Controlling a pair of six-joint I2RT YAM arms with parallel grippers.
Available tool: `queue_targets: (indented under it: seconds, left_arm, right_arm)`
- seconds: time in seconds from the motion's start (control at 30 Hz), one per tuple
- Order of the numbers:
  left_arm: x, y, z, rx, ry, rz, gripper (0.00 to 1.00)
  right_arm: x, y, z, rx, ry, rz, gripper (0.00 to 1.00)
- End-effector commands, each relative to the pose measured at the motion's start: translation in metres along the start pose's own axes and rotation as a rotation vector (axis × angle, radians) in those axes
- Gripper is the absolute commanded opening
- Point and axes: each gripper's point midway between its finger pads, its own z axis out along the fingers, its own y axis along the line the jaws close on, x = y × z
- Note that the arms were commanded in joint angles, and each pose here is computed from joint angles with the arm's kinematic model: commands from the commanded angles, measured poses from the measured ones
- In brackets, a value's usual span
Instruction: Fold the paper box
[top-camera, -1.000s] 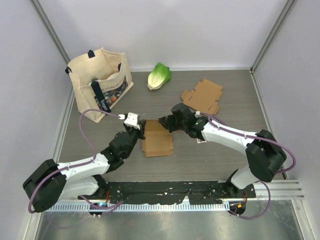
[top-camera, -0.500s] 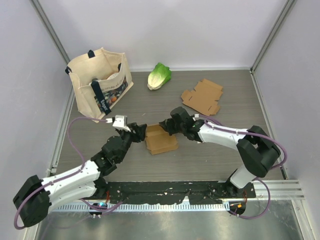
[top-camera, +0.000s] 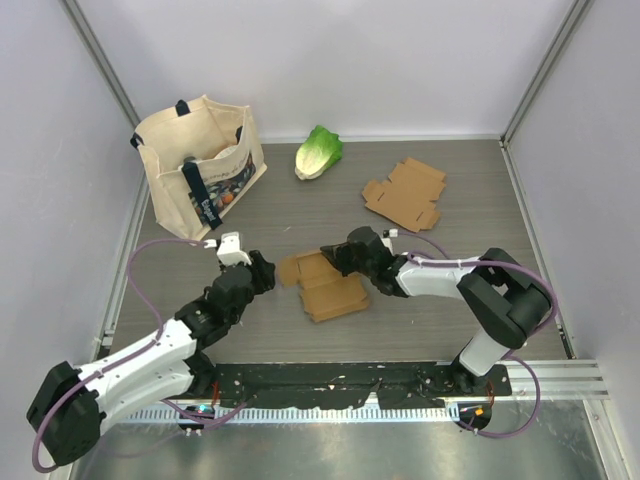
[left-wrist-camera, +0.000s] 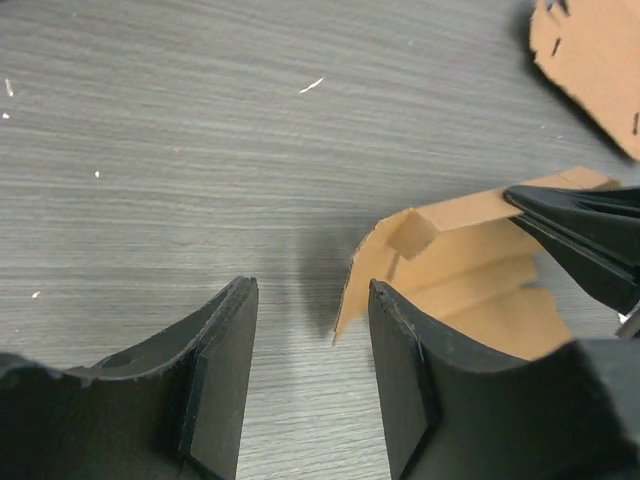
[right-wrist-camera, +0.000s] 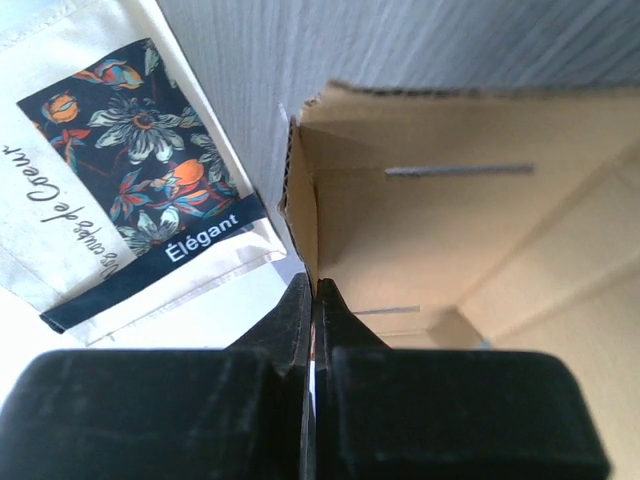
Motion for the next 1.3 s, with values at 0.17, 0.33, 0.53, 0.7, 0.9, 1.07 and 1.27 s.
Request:
queue_targets:
  seconds: [0.17,0.33,0.53,0.7,0.9,1.07,1.27]
  left_arm:
    - [0.001,0.007,0.021,-0.035,0.085,-0.02,0.41]
    - [0.009,0.006,0.027,-0.032,0.137,-0.002,0.37]
    - [0.006,0.015,0.037,-0.02,0.123,-0.046,0.49]
    - [0.0,0.021,0.05,-0.012,0.136,-0.095,0.38]
    - [-0.004,0.008,0.066,0.041,0.142,-0.064,0.34]
    - [0.027,-0.025,0.075,0.204,0.321,-0.062,0.22]
    - [0.035,-0.044,0.071,0.306,0.346,-0.086,0.21]
  right_arm:
    - [-0.007,0.005,-0.009,-0.191,-0.001,-0.112,0.0]
    - [0.002,0.04,-0.023,-0.374,0.048,-0.13,0.0]
    - [0.0,0.044,-0.024,-0.396,0.068,-0.113,0.0]
    - [0.0,0.042,-0.02,-0.402,0.09,-0.095,0.01]
    - [-0.002,0.037,-0.015,-0.392,0.091,-0.077,0.0]
    - [-0.003,0.031,-0.008,-0.375,0.09,-0.069,0.0]
    - [-0.004,0.025,-0.006,-0.371,0.093,-0.058,0.0]
